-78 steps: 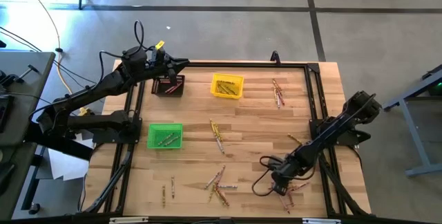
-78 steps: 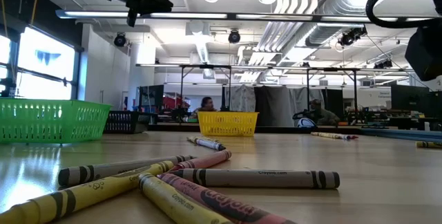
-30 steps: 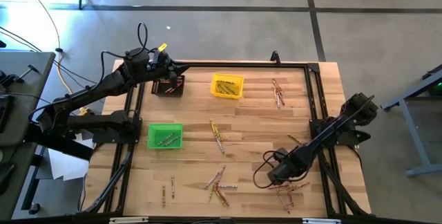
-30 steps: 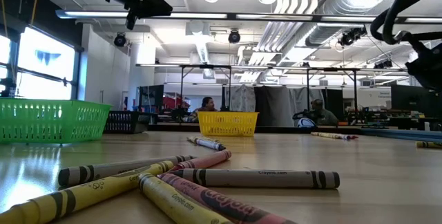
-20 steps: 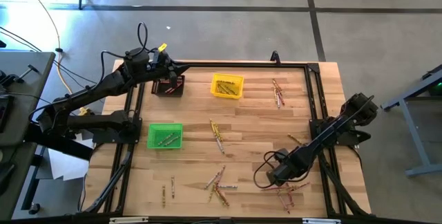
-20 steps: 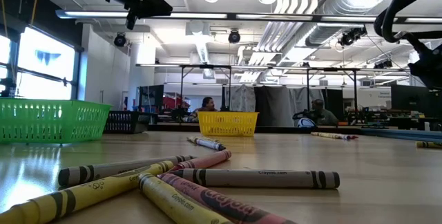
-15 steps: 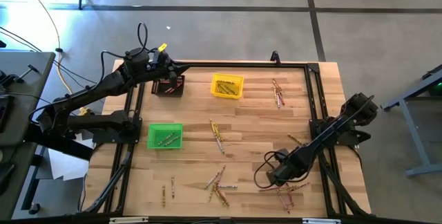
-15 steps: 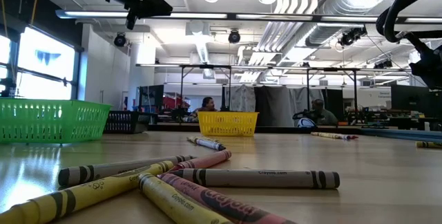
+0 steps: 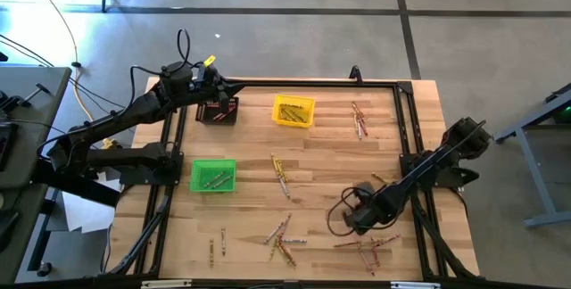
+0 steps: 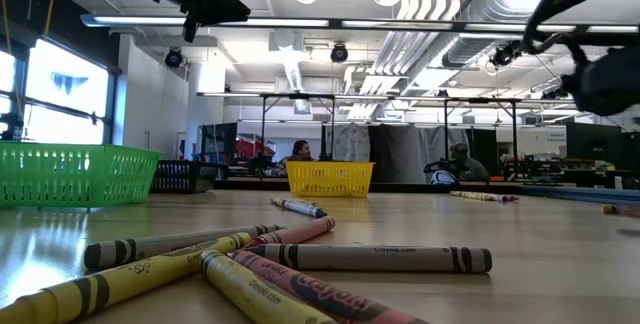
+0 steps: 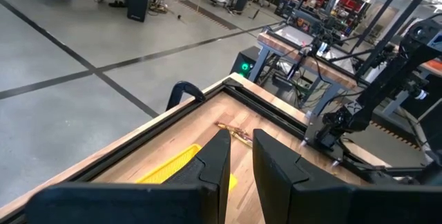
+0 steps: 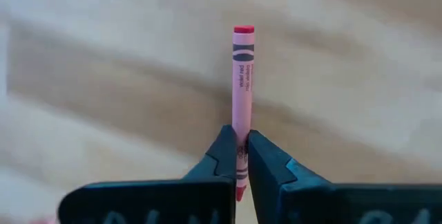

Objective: Sort crayons
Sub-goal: Put the red crayon into the black bin

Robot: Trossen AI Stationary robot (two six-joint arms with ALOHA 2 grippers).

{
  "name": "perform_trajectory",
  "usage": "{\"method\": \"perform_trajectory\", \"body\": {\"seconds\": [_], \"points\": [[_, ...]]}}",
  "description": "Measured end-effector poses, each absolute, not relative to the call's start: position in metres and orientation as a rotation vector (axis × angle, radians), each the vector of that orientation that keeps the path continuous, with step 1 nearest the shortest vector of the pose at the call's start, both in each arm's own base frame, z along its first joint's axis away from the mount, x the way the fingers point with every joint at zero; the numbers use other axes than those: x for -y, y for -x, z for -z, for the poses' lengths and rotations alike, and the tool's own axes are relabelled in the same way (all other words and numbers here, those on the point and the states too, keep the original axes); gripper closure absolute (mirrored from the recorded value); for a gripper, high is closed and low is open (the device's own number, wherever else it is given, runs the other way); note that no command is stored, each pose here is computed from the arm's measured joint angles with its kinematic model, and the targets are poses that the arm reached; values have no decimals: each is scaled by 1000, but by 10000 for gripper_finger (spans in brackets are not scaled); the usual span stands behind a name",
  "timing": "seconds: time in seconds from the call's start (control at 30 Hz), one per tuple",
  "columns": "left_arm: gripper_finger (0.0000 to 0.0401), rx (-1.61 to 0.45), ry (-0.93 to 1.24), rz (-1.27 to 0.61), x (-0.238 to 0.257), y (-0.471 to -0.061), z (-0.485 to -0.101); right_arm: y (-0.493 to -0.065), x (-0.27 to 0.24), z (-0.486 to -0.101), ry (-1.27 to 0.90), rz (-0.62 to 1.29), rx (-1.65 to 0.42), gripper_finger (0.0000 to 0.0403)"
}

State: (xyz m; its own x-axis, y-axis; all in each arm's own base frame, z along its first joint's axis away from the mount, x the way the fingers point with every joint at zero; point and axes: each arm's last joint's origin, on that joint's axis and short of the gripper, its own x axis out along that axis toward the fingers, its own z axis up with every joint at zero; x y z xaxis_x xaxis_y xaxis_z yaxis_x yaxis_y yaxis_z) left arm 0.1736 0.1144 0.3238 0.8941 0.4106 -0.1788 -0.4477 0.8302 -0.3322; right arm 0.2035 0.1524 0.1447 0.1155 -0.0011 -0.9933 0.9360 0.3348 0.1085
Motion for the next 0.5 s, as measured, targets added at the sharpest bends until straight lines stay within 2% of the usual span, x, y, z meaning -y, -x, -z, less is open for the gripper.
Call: {"method": "perform_trajectory", "body": {"seconds": [0.27, 0.5], "points": [[353, -100, 387, -457, -114, -174, -324, -219, -117, -162, -859, 875, -1047, 400], [353, -118, 423, -439, -111, -181, -320, -239, -72, -166, -687, 893, -983, 401]]}}
